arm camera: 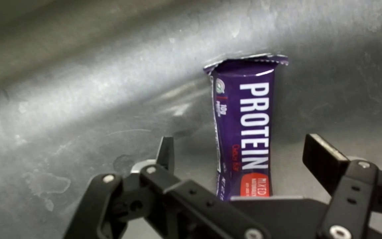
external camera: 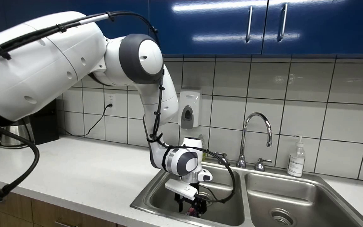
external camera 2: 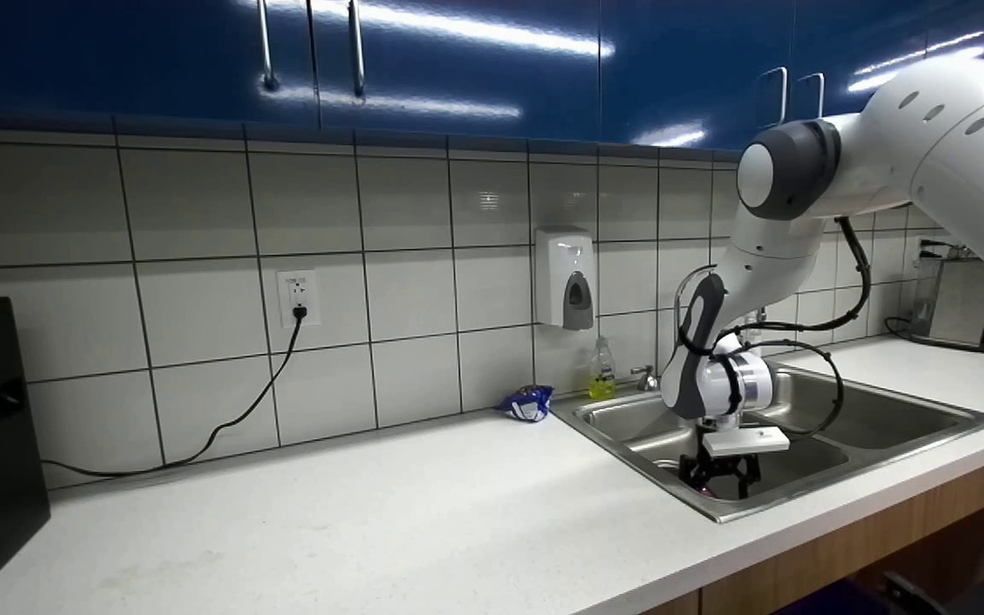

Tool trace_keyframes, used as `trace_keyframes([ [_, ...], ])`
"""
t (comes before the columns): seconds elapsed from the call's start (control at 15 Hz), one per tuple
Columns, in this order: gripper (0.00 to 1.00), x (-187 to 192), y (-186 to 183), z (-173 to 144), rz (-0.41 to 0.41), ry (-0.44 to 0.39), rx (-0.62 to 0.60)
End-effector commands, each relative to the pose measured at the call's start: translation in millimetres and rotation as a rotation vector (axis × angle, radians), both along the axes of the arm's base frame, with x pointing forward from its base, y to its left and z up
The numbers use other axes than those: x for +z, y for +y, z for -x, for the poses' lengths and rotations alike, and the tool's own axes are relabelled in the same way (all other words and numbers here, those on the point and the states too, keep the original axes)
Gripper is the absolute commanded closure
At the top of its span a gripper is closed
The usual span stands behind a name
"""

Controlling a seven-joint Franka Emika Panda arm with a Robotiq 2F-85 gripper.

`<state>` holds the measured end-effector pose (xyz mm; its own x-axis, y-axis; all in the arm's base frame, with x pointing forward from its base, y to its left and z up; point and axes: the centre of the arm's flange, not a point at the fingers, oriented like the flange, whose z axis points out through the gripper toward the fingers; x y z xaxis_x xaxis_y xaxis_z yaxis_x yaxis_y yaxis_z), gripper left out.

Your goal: Shift the chocolate bar from the sink to the counter

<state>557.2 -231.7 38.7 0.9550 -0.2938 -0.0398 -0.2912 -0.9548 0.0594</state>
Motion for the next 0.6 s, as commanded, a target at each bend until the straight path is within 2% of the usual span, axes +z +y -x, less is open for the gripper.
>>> trace_keyframes([
  [0.0,0.26,2.3,-4.7,-4.3,-0.014,0.008,-0.014],
  [0.47,0.82,-2.5,-4.8,-5.7,-0.018,0.02,-0.014],
  [0.53,0.88,-3.1,-5.1,-6.7,-0.019,0.022,-0.014],
])
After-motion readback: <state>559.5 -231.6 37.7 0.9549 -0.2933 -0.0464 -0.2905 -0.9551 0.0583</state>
